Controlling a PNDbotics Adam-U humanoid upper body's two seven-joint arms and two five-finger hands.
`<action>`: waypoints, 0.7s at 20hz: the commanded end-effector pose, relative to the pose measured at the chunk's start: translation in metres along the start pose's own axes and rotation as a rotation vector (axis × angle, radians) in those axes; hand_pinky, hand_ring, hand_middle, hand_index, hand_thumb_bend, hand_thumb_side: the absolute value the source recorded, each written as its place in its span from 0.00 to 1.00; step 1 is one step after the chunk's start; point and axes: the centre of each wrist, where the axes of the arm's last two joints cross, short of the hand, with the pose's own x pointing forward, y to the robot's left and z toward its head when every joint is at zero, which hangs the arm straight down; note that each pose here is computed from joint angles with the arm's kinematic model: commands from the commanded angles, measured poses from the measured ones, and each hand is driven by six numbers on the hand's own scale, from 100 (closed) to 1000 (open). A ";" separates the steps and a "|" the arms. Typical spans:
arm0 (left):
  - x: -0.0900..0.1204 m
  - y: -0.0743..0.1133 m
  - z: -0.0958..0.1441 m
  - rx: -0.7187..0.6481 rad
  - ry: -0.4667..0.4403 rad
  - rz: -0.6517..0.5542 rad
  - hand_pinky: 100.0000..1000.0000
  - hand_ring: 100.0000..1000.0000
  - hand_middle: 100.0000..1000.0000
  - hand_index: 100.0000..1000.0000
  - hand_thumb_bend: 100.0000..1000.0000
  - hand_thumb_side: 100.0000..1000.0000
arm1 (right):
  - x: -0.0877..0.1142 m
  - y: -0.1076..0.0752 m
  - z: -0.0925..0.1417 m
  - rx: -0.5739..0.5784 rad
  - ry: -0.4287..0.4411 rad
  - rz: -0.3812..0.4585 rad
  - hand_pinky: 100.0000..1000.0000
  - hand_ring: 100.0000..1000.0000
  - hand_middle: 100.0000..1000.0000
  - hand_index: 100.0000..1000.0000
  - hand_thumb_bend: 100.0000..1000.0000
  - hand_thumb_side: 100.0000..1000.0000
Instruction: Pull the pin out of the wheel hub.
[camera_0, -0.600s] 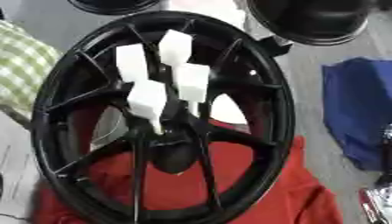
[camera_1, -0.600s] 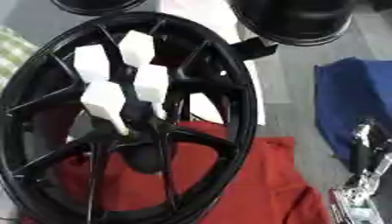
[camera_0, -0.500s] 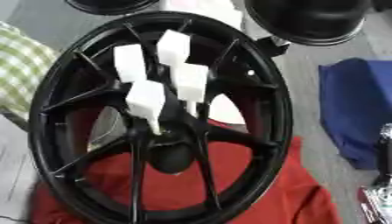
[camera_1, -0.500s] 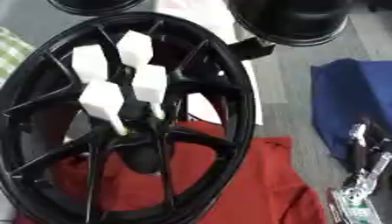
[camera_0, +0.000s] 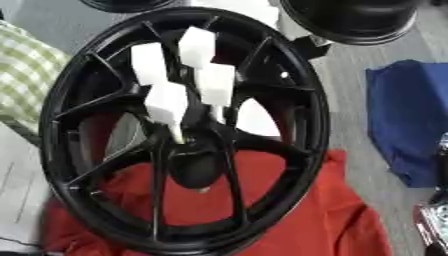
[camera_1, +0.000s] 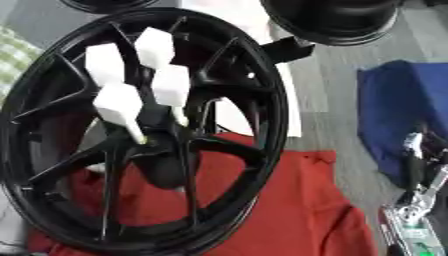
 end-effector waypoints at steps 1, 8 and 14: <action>0.017 0.004 -0.008 -0.021 -0.040 0.004 0.56 0.49 0.48 0.65 0.18 0.95 | 0.007 -0.001 -0.008 0.000 -0.027 0.000 0.49 0.67 0.61 0.72 0.28 0.52; 0.076 -0.009 -0.046 -0.193 -0.247 -0.088 0.57 0.52 0.52 0.69 0.08 0.87 | 0.006 -0.006 -0.006 -0.010 -0.030 0.013 0.49 0.66 0.61 0.74 0.28 0.52; 0.144 -0.030 -0.067 -0.380 -0.518 -0.214 0.58 0.52 0.51 0.68 0.11 0.69 | 0.008 -0.009 -0.003 -0.030 -0.046 0.012 0.49 0.65 0.61 0.74 0.26 0.57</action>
